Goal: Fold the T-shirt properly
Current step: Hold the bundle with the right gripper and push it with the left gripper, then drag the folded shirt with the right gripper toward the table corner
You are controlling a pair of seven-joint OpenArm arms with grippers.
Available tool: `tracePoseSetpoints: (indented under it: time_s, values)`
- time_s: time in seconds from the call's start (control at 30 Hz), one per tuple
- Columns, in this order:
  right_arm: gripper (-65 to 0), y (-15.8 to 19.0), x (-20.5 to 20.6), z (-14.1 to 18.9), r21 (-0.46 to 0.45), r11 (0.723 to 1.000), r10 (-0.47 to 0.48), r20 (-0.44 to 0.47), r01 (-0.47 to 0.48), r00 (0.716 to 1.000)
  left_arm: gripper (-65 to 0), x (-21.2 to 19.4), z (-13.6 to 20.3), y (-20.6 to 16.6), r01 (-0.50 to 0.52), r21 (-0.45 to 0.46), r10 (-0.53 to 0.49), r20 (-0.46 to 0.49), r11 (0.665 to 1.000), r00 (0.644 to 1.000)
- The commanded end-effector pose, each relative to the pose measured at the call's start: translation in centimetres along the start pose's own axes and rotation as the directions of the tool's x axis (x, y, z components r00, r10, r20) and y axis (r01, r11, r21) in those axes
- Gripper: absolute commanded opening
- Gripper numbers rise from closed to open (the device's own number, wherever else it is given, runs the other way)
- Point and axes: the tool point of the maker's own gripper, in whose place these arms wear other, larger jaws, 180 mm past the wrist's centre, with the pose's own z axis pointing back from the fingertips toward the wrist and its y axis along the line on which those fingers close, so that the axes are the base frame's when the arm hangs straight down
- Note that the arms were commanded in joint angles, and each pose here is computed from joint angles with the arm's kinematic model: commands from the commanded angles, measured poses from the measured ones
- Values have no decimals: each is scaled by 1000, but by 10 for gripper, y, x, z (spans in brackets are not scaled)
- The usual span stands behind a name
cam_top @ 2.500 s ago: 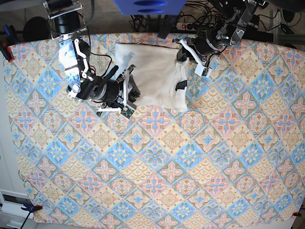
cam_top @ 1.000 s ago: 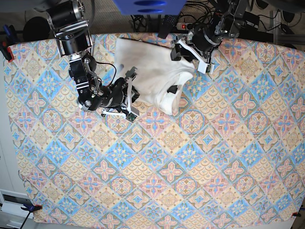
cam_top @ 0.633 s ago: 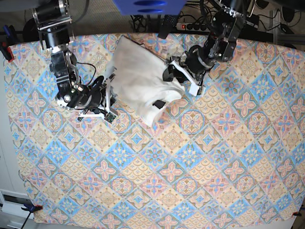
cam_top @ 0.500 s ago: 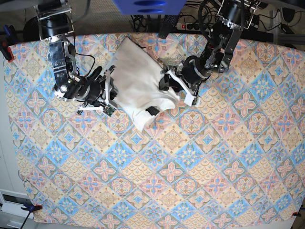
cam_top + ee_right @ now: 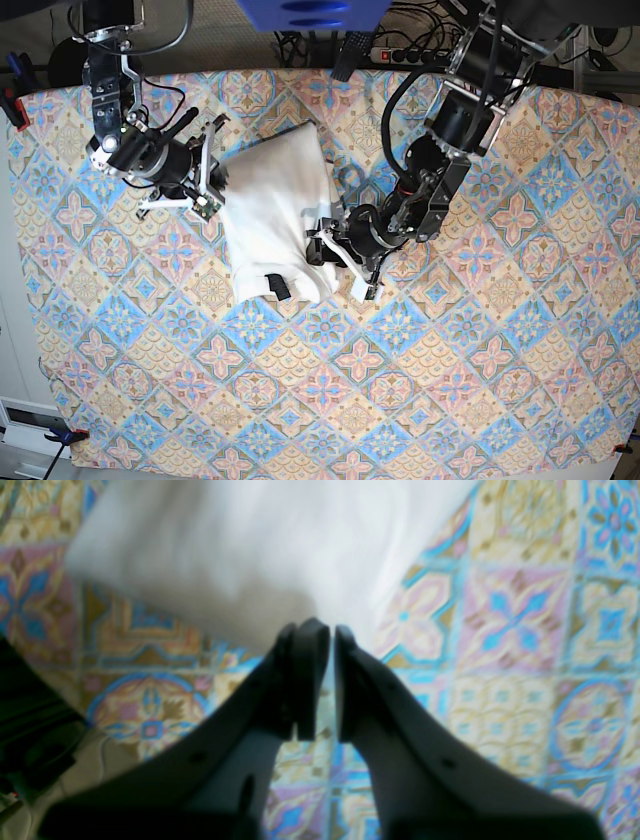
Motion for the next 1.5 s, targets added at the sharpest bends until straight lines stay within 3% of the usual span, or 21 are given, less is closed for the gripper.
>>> tracePoseSetpoints:
  time_s: [0.0,0.2,0.43,0.6,0.87,1.07,1.23,1.33,1.47]
  values:
    - [-595,4,8,2,7,1000,10,31,-11,999,-352,16,-1,3,9,19,-9,32,1000,999]
    - [-595,53,52,-10,165,980,86,140,-109,986,-352,33,16,3,24,2,-24,101,1000,995]
    - [-596,63,110,-23,194,972,80,257,-132,963,-352,47,94,51,-113,68,91,271,991,958]
    - [-597,74,133,-54,263,958,45,251,-112,967,-352,37,159,95,-224,157,158,348,962,924]
    - [-598,74,178,-103,359,933,-50,207,-28,977,-352,14,225,98,-222,229,118,393,948,912]
    - [-599,73,159,-134,414,908,-137,141,67,981,-352,-3,236,91,-210,240,111,370,948,922]
    - [-599,68,128,-152,386,901,-237,57,198,970,-352,-6,237,91,-212,243,113,366,947,924]
    - [-599,39,103,-151,335,908,-274,27,250,961,-352,-4,237,91,-211,241,111,370,947,922]
    - [-599,-4,62,-142,250,894,-386,9,372,922,-352,-3,236,91,-210,240,111,370,948,922]
